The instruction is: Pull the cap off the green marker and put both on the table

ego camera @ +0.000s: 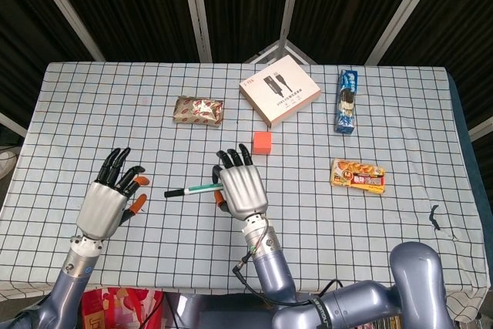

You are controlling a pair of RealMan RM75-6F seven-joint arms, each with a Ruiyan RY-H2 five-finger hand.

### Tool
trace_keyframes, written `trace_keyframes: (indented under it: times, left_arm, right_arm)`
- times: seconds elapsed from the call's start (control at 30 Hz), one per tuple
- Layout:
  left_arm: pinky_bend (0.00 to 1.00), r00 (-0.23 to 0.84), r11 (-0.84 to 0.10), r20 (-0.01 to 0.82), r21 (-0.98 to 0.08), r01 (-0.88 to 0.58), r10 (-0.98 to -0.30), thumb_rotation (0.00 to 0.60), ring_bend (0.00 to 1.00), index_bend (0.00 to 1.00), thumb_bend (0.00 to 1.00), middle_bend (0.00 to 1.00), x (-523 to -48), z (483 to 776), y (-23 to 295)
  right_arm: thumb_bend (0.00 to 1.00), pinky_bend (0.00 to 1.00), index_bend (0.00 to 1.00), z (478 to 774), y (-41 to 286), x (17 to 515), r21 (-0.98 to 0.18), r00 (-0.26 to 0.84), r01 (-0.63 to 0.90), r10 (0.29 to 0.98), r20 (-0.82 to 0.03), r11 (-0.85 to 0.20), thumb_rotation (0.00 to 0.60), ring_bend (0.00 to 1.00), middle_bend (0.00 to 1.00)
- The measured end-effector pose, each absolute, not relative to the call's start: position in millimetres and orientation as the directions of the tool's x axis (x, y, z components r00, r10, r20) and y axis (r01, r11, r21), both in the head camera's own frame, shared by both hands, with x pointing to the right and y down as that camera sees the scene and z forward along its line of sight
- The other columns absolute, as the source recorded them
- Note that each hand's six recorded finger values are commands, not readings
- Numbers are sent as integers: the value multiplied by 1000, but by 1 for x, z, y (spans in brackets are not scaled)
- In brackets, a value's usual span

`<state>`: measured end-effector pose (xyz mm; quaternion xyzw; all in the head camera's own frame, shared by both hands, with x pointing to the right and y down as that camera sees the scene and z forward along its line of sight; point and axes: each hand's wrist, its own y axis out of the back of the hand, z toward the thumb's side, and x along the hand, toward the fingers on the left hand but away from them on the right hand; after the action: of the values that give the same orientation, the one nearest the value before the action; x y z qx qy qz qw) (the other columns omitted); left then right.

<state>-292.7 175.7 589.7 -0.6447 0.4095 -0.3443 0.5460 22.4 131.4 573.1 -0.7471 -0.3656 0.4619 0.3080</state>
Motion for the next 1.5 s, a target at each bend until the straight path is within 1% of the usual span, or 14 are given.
trace_keyframes:
  times: [0.27,0.73,1.3,1.5]
  left_arm:
    - [95,434,-71,-8,-984,-166,-901,600,52,482,352,359,-285,593,177]
    - [95,446,-59,-36,-978,-198,-894,600,53,505,354,375,-268,588,176]
    - [95,459,-48,-46,-980,-193,-887,600,53,517,359,387,-258,598,174]
    - [95,464,-29,-69,-979,-200,-883,600,53,523,362,392,-253,598,172]
  right_arm:
    - [536,57,767,573,131,25,-798,297,260,831,-469,-544,600,151,215]
    - [536,56,768,572,131,24,-799,301,256,830,-469,-544,600,151,215]
    - [536,59,769,574,130,26,-798,298,256,830,-472,-546,600,151,215]
    - [536,57,769,574,130,26,-796,299,258,829,-473,-547,600,151,215]
